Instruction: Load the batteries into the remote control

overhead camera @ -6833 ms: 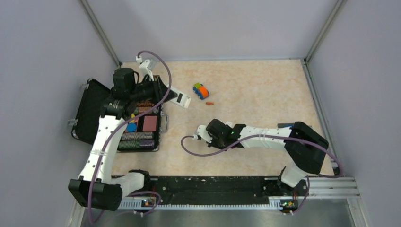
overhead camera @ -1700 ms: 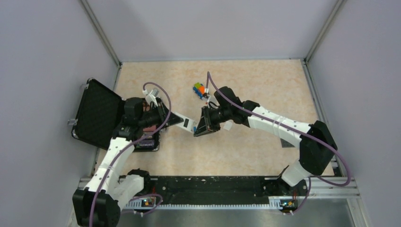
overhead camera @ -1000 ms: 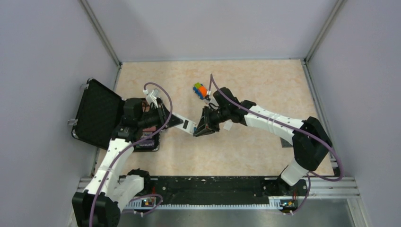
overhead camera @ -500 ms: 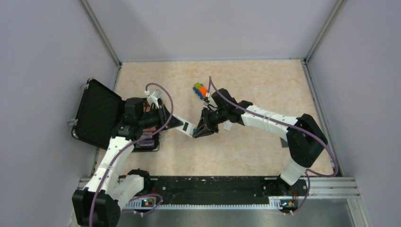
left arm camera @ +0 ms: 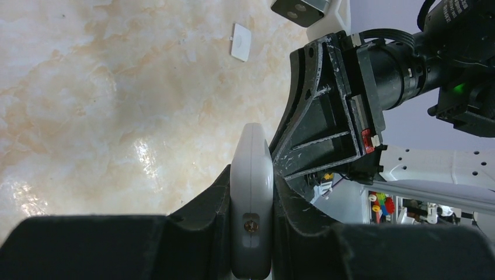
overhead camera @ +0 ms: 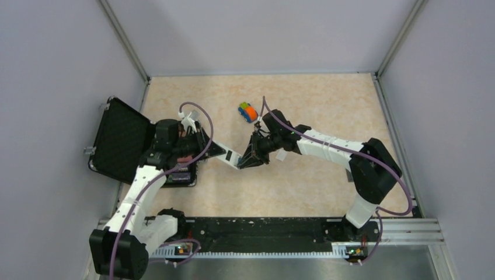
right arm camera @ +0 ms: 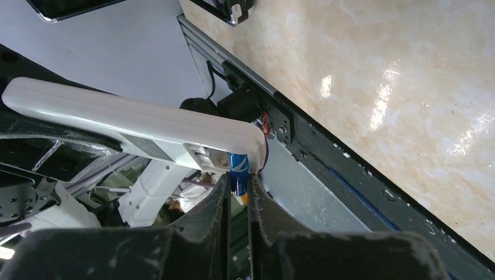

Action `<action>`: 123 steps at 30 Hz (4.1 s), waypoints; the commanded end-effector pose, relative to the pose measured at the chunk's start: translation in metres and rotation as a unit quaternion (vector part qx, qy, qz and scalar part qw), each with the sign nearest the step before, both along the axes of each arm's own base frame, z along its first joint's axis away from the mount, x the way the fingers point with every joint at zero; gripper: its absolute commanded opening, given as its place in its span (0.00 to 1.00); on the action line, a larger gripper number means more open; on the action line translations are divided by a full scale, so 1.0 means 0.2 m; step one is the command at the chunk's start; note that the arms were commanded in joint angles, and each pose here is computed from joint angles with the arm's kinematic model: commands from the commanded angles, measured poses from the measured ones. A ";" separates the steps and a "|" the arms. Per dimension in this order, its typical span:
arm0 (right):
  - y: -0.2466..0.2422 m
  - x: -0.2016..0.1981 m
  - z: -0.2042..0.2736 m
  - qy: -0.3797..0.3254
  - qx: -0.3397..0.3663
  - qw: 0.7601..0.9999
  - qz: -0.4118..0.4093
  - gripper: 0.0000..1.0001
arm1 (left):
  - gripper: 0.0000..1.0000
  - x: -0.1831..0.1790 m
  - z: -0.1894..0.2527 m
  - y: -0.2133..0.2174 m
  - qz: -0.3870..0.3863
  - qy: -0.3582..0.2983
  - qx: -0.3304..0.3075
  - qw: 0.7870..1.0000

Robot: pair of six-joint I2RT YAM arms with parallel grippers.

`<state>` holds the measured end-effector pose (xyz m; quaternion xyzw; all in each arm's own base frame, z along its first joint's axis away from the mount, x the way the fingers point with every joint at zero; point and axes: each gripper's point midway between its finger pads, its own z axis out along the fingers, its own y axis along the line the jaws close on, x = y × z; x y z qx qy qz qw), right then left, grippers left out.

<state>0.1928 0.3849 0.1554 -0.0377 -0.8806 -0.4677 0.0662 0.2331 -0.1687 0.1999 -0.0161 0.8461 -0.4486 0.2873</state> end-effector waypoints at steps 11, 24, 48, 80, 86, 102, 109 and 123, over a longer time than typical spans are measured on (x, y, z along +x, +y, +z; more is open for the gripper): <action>0.00 0.06 -0.09 0.045 -0.008 0.998 -0.047 0.23 | 0.00 0.05 0.12 -0.04 -0.007 0.011 -0.030 0.999; 0.02 0.09 -0.06 0.035 0.001 0.997 -0.061 0.29 | 0.00 0.07 0.06 -0.02 0.012 0.024 -0.013 1.000; -0.07 0.16 0.15 -0.082 0.017 0.993 -0.078 0.71 | 0.00 0.10 0.01 -0.01 0.027 0.054 -0.012 0.998; -0.01 0.36 0.11 -0.191 -0.126 0.968 -0.098 0.40 | 0.00 0.18 0.00 0.00 0.092 0.075 -0.040 0.992; -0.02 0.35 0.09 -0.193 -0.147 0.966 -0.092 0.40 | 0.00 0.19 0.01 0.00 0.096 0.073 -0.041 0.992; 0.01 0.33 0.04 -0.190 -0.160 0.966 -0.069 0.35 | 0.00 0.20 0.03 0.00 0.093 0.068 -0.041 0.992; 0.02 0.32 0.01 -0.182 -0.162 0.968 -0.063 0.35 | 0.00 0.21 0.04 0.00 0.095 0.067 -0.043 0.992; 0.02 0.35 0.06 -0.196 -0.144 0.965 -0.095 0.43 | 0.00 0.20 0.03 0.00 0.097 0.078 -0.041 0.991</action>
